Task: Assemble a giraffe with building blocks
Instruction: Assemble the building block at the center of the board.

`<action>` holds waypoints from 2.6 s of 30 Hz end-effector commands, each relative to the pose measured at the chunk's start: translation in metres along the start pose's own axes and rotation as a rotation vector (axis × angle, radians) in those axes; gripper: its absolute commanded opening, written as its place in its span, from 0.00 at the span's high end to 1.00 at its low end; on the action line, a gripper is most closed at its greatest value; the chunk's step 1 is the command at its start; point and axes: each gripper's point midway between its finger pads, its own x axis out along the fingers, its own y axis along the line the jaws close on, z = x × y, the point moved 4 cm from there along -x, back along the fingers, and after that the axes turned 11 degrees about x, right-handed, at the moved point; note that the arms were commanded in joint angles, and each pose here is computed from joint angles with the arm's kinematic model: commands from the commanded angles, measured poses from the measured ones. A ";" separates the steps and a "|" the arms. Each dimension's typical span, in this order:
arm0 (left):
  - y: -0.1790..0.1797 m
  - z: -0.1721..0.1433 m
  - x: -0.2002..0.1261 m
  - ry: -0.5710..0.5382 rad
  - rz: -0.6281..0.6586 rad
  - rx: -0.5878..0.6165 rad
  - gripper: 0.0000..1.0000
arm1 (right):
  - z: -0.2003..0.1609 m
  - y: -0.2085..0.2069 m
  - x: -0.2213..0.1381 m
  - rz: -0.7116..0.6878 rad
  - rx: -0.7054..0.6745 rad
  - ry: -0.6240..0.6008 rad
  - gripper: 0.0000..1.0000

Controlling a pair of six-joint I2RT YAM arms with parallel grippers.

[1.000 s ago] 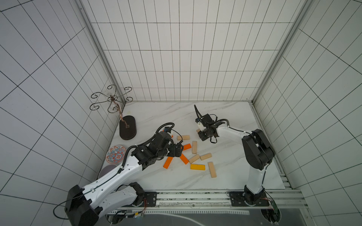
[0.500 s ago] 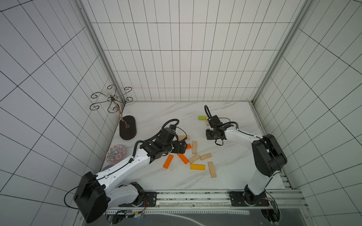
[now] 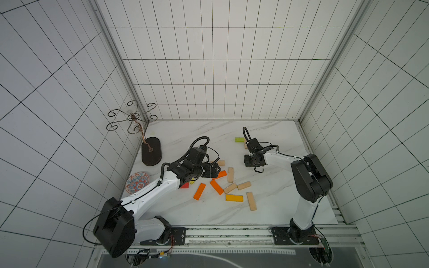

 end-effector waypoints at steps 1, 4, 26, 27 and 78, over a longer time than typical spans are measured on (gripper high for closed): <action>-0.004 0.013 -0.001 -0.034 -0.033 0.018 0.04 | 0.002 0.001 -0.001 0.010 0.017 0.018 0.52; -0.004 0.012 0.002 -0.026 -0.055 0.018 0.04 | 0.000 0.001 -0.007 0.033 0.022 0.008 0.50; 0.009 0.011 0.006 -0.017 -0.066 0.011 0.04 | -0.021 -0.018 0.004 -0.032 0.024 0.086 0.66; 0.009 0.011 0.006 -0.016 -0.067 0.010 0.04 | -0.022 -0.019 0.004 -0.034 0.022 0.089 0.67; 0.020 0.012 0.009 -0.021 -0.071 -0.013 0.04 | 0.037 -0.005 0.028 0.004 0.101 0.045 0.76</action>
